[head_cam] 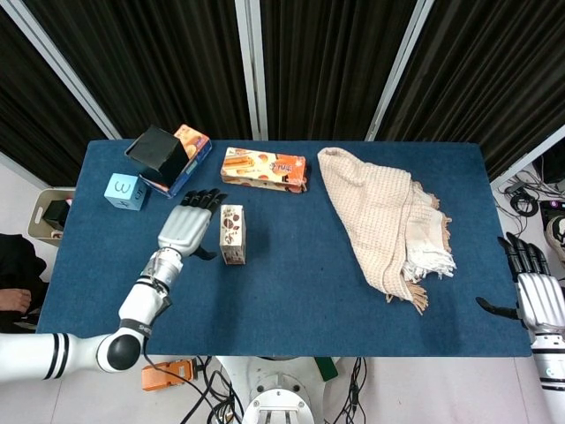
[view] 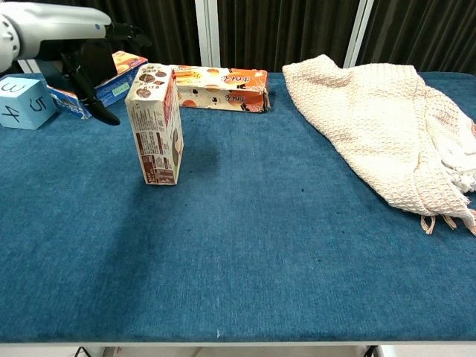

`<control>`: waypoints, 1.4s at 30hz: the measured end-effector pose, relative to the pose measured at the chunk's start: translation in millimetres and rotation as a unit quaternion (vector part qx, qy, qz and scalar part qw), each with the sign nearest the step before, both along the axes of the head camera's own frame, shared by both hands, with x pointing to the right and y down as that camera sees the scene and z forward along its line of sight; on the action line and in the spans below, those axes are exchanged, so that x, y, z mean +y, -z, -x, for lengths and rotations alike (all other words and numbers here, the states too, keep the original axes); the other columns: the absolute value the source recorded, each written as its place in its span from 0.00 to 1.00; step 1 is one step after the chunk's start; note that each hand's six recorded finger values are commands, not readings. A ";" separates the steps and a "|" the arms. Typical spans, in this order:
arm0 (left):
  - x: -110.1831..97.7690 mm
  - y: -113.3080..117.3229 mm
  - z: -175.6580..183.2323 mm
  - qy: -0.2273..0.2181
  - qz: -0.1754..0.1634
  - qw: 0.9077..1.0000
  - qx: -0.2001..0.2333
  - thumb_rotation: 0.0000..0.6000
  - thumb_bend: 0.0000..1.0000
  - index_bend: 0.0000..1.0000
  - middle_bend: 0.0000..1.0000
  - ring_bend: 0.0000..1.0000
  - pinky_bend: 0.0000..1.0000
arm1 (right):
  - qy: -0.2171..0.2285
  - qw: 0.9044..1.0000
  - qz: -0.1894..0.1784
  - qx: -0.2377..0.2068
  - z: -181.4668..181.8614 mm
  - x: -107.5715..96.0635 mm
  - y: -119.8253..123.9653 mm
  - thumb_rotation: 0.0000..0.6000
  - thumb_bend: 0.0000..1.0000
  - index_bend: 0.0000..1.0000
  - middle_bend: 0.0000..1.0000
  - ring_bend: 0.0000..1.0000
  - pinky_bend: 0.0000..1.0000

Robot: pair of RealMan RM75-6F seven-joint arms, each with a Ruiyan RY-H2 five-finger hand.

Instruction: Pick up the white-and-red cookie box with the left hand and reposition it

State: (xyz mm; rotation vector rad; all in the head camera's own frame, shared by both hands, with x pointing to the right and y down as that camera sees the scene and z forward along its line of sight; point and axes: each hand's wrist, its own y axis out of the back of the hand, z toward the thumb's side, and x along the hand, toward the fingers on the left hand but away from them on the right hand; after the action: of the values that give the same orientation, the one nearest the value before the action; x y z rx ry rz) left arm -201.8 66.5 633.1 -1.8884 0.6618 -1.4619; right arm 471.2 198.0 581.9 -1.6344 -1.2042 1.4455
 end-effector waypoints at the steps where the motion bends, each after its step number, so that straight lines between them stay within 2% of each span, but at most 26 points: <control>1: -0.9 1.5 -4.2 -0.004 0.001 1.000 -0.013 1.00 0.00 0.00 0.00 0.00 0.00 | 0.000 1.000 0.000 -0.001 -0.1 0.0 -0.7 1.00 0.15 0.00 0.04 0.00 0.00; 10: -4.7 -3.9 -26.2 0.000 0.035 0.998 -0.052 1.00 0.00 0.00 0.00 0.00 0.00 | -0.003 1.000 0.002 -0.001 -4.3 -0.2 -3.1 1.00 0.15 0.00 0.04 0.00 0.00; 14: -5.2 -9.2 -29.3 0.012 0.060 0.997 -0.056 1.00 0.00 0.00 0.00 0.00 0.00 | -0.005 1.000 0.002 -0.001 -5.8 -0.4 -4.3 1.00 0.15 0.00 0.04 0.00 0.00; 17: -10.1 -11.0 -33.0 0.016 0.064 0.996 -0.059 1.00 0.00 0.01 0.02 0.00 0.02 | -0.004 1.000 0.004 -0.002 -5.9 -0.6 -5.8 1.00 0.15 0.00 0.04 0.00 0.00; 21: -14.0 -12.5 -35.5 0.028 0.059 0.996 -0.061 1.00 0.00 0.10 0.14 0.06 0.10 | -0.005 1.000 0.005 -0.002 -6.0 -1.3 -7.3 1.00 0.15 0.00 0.04 0.00 0.00; 23: -16.5 -12.7 -35.8 0.038 0.053 0.996 -0.058 1.00 0.00 0.19 0.22 0.13 0.15 | -0.004 1.000 0.005 -0.002 -6.0 -1.5 -7.2 1.00 0.15 0.00 0.04 0.00 0.00; 28: -19.0 -15.4 -35.4 0.052 0.047 0.996 -0.052 1.00 0.00 0.33 0.34 0.21 0.21 | -0.006 1.000 0.004 -0.001 -7.3 -1.4 -7.3 1.00 0.15 0.00 0.04 0.00 0.00; 30: -18.8 -16.0 -34.3 0.054 0.047 0.996 -0.051 1.00 0.00 0.35 0.37 0.23 0.23 | -0.007 1.000 0.004 -0.001 -7.8 -1.4 -7.5 1.00 0.15 0.00 0.04 0.00 0.00; 36: -19.4 -11.1 -30.4 0.059 0.038 0.997 -0.030 1.00 0.00 0.35 0.37 0.24 0.23 | -0.007 1.000 0.005 -0.002 -8.1 -1.4 -8.2 1.00 0.15 0.00 0.04 0.00 0.00; 39: -21.4 -5.9 -27.8 0.066 0.028 0.997 0.001 1.00 0.00 0.37 0.37 0.23 0.23 | -0.007 1.000 0.005 -0.002 -7.8 -1.5 -8.3 1.00 0.15 0.00 0.04 0.00 0.00; 42: -23.1 -2.8 -25.4 0.082 0.025 0.995 0.049 1.00 0.00 0.38 0.37 0.23 0.23 | -0.007 1.000 0.004 -0.002 -7.9 -1.1 -7.9 1.00 0.15 0.00 0.04 0.00 0.00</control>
State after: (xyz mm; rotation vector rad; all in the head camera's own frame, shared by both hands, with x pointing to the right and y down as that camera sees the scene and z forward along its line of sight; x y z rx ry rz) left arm -176.3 43.4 635.9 -1.9944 0.8507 -1.5053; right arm 479.0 196.9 589.7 -1.6372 -1.2162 1.4595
